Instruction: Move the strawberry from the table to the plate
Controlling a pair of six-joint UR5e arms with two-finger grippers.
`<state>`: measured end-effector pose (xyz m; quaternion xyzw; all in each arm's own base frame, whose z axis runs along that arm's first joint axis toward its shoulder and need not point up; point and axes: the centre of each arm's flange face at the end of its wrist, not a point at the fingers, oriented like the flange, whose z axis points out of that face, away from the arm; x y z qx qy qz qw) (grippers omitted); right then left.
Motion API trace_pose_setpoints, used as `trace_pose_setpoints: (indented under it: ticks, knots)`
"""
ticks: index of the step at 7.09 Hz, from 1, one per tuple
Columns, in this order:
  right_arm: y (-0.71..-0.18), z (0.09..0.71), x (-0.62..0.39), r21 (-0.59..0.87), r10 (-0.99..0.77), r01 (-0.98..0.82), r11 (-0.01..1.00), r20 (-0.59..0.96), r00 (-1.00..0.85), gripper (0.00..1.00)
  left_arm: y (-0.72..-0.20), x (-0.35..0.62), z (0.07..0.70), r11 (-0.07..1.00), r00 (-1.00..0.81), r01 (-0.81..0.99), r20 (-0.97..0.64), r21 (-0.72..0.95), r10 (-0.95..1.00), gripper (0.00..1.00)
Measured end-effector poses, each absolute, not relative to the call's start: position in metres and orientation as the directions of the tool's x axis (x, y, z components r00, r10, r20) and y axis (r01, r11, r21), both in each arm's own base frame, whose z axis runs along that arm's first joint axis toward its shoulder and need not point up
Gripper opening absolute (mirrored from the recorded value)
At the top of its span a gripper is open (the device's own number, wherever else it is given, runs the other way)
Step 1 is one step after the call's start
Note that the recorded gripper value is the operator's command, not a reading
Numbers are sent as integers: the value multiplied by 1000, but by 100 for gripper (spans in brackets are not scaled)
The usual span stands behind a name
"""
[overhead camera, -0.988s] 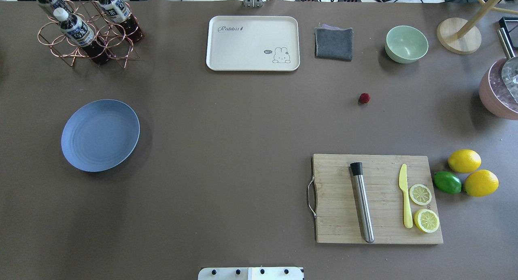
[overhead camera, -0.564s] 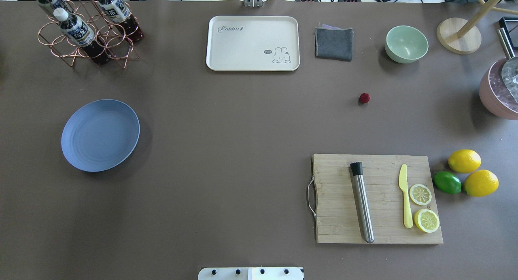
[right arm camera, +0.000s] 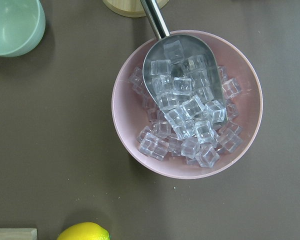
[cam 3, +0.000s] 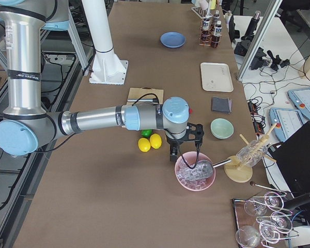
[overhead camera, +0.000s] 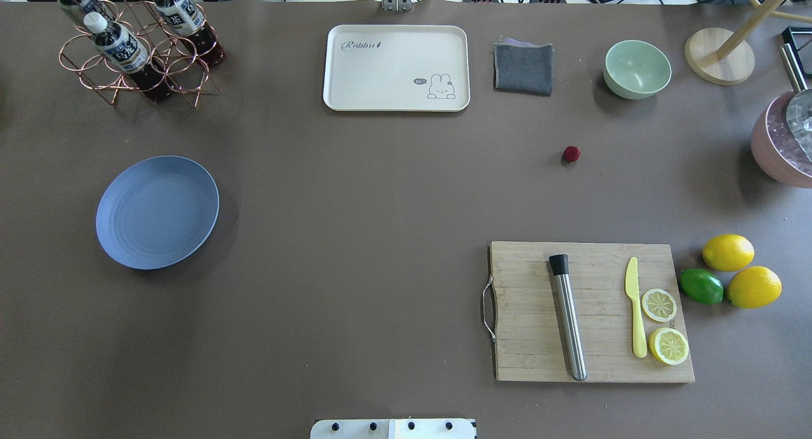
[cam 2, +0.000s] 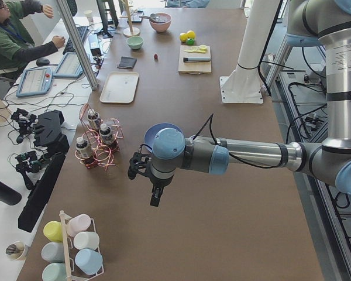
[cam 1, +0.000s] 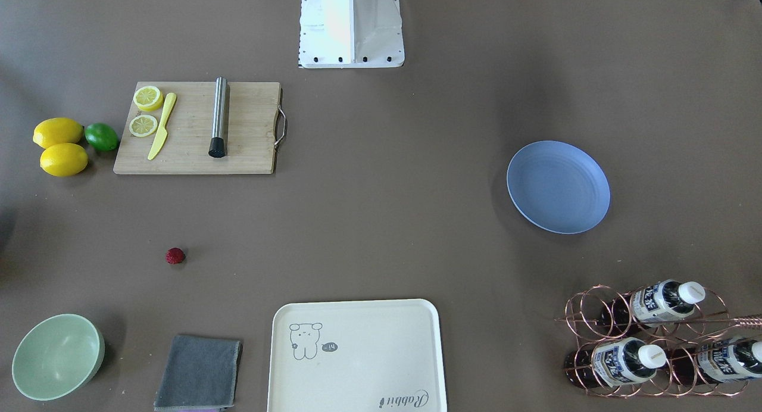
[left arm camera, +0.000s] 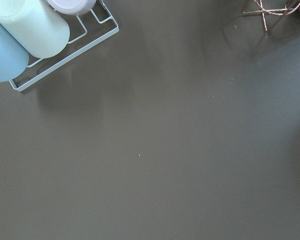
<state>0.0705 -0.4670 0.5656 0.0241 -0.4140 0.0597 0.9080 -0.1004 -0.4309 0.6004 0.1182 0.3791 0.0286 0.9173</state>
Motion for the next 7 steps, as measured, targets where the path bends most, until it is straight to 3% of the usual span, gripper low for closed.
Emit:
trace_pose_setpoints:
  ticks: [7]
  knots:
    - [-500,520,40,36,43,-110,993,767,640,100,-492,-25,537,936,637,58,-735,347,233,98]
